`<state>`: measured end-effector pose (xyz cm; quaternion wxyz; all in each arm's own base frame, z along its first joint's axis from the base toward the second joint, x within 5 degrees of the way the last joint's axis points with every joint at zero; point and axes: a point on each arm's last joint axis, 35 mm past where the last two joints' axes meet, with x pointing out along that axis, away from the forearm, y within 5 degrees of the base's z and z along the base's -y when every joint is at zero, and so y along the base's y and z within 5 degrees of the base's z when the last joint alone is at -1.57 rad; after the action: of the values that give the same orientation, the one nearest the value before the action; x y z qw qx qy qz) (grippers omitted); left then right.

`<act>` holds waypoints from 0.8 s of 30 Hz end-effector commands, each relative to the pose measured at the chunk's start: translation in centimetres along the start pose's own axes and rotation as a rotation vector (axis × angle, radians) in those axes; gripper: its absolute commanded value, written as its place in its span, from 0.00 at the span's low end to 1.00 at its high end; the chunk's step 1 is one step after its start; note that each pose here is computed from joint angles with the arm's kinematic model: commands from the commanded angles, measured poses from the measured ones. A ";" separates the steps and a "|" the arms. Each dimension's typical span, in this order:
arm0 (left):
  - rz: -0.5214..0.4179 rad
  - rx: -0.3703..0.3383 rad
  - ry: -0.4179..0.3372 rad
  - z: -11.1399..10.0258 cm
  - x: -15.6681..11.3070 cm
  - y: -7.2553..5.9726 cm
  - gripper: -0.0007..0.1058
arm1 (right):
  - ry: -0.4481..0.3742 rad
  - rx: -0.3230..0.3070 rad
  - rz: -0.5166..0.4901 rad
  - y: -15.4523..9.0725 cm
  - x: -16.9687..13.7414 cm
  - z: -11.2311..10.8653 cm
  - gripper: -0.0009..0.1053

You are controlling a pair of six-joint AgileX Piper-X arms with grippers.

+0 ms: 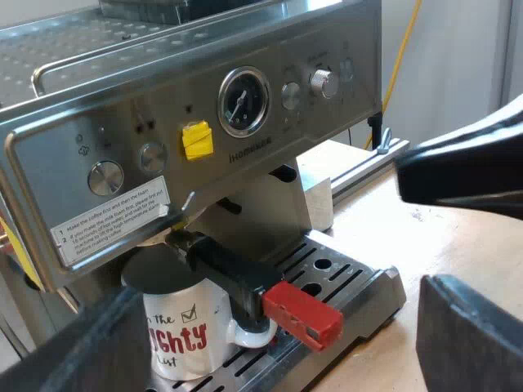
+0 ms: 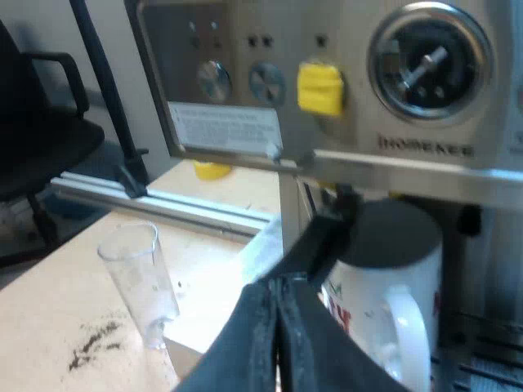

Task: Place mug into machine

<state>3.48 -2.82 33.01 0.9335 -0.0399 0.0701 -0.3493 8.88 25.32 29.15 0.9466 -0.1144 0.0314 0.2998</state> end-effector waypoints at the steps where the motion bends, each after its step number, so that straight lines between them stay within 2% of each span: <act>1: -0.024 -0.005 -0.019 0.3 -0.2 -0.2 0.65 | -0.019 0.017 -0.010 0.5 0.7 1.2 0.01; 4: -0.039 -0.005 -0.017 0.3 -0.2 -0.2 0.65 | -0.012 0.011 -0.012 1.4 1.8 1.6 0.01; 11: -0.037 -0.005 -0.017 0.3 -0.2 -0.2 0.65 | 0.021 -0.011 -0.100 2.8 4.0 1.6 0.01; 20: -0.031 -0.004 -0.021 1.3 -1.3 -0.5 0.65 | 0.050 -0.020 -0.155 1.9 6.0 0.7 0.01; 24: -0.026 -0.013 0.022 1.5 -2.0 -0.6 0.65 | 0.023 -0.003 -0.180 2.1 6.6 0.7 0.01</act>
<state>2.06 -2.10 34.71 0.9281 -0.0395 0.0767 -0.3622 12.83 30.72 27.92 0.9650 -0.1334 0.0434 0.2217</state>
